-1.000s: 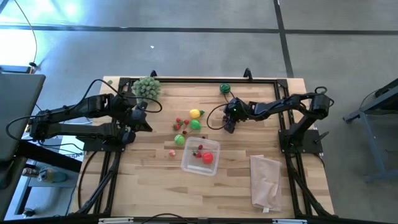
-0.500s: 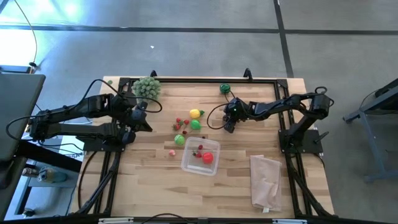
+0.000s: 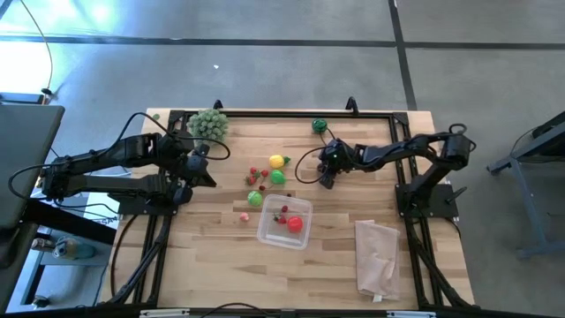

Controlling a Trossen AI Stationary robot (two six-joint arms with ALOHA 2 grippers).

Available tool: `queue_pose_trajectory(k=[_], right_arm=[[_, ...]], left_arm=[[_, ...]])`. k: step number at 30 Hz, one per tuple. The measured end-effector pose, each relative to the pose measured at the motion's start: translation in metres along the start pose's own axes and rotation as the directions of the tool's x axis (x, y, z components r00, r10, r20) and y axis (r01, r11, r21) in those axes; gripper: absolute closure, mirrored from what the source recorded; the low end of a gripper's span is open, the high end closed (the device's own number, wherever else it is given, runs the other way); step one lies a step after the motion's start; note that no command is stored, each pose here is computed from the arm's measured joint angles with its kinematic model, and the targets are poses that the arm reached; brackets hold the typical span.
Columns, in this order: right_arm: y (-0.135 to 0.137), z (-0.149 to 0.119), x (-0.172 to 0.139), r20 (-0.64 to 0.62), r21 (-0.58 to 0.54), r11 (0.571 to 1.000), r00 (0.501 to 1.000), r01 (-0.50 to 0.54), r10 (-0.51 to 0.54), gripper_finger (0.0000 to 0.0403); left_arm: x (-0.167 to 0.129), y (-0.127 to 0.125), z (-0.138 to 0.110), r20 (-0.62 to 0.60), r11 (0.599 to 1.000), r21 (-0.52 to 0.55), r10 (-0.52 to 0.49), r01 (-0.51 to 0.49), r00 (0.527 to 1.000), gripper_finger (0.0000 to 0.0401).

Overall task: Pick and placing Produce into tupperware
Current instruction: Put the black berry into the transparent bin

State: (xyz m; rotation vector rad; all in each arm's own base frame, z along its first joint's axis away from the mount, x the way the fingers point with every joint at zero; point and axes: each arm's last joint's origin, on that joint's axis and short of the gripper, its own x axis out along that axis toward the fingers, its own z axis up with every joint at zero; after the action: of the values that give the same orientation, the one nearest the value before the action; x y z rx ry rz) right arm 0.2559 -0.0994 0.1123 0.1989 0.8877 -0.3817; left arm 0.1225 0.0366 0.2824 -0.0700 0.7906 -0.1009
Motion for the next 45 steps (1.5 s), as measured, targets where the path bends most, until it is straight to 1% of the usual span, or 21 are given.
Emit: queue_pose_trajectory(k=[7,12,15,17,20,23,25,27,28,32,34,37,40,45], right_arm=[[0.001,0.006,-0.005,0.029,-0.001,1.000,1.000,-0.006,0.006,0.0296],[0.003,0.027,-0.017,0.106,-0.019,0.999,0.994,-0.028,0.030,0.0296],[0.006,0.044,-0.031,0.167,-0.040,0.998,0.985,-0.046,0.052,0.0296],[0.011,0.057,-0.041,0.223,-0.083,0.994,0.970,-0.076,0.093,0.0296],[0.025,0.078,-0.062,0.307,-0.173,0.973,0.930,-0.153,0.201,0.0296],[0.047,0.098,-0.082,0.367,-0.274,0.933,0.872,-0.232,0.325,0.0296],[0.064,0.111,-0.094,0.392,-0.338,0.904,0.834,-0.262,0.388,0.0295],[0.082,0.119,-0.104,0.392,-0.392,0.877,0.811,-0.279,0.434,0.0295],[0.091,0.123,-0.108,0.385,-0.412,0.867,0.809,-0.279,0.443,0.0295],[0.122,0.122,-0.112,0.326,-0.434,0.869,0.858,-0.237,0.396,0.0295],[0.135,0.116,-0.107,0.290,-0.431,0.869,0.875,-0.242,0.388,0.0295],[0.152,0.105,-0.093,0.234,-0.412,0.869,0.890,-0.275,0.392,0.0295],[0.166,0.093,-0.074,0.164,-0.386,0.877,0.915,-0.285,0.369,0.0295],[0.181,0.075,-0.044,0.077,-0.359,0.887,0.937,-0.291,0.339,0.0295]], left_arm=[[0.000,0.000,0.000,0.000,1.000,0.000,0.000,0.000,1.000,0.0387],[0.000,0.000,0.000,0.000,1.000,0.000,0.000,0.000,1.000,0.0387],[0.000,0.000,0.000,0.000,1.000,0.000,0.000,0.000,1.000,0.0387],[0.000,0.000,0.000,0.000,1.000,0.000,0.000,0.000,1.000,0.0387],[0.000,0.000,0.000,0.000,1.000,-0.001,0.000,0.000,1.000,0.0387],[0.000,0.000,0.000,0.000,1.000,0.000,0.000,0.000,1.000,0.0387],[0.000,0.000,0.000,0.001,1.000,0.000,0.000,0.000,1.000,0.0387],[0.000,0.000,0.000,0.000,1.000,0.000,0.000,0.000,1.000,0.0387],[0.000,0.000,0.000,0.001,1.000,0.000,0.000,0.000,1.000,0.0387],[0.000,0.000,0.000,0.000,1.000,0.000,0.000,0.000,1.000,0.0387],[0.000,0.000,0.000,0.001,1.000,0.000,0.000,0.000,1.000,0.0387],[0.000,0.000,0.000,0.001,1.000,0.000,0.000,0.000,1.000,0.0387],[0.000,0.000,0.000,0.000,1.000,0.000,0.000,0.000,1.000,0.0387],[0.000,0.000,0.000,0.000,1.000,0.000,0.000,0.000,1.000,0.0387]])
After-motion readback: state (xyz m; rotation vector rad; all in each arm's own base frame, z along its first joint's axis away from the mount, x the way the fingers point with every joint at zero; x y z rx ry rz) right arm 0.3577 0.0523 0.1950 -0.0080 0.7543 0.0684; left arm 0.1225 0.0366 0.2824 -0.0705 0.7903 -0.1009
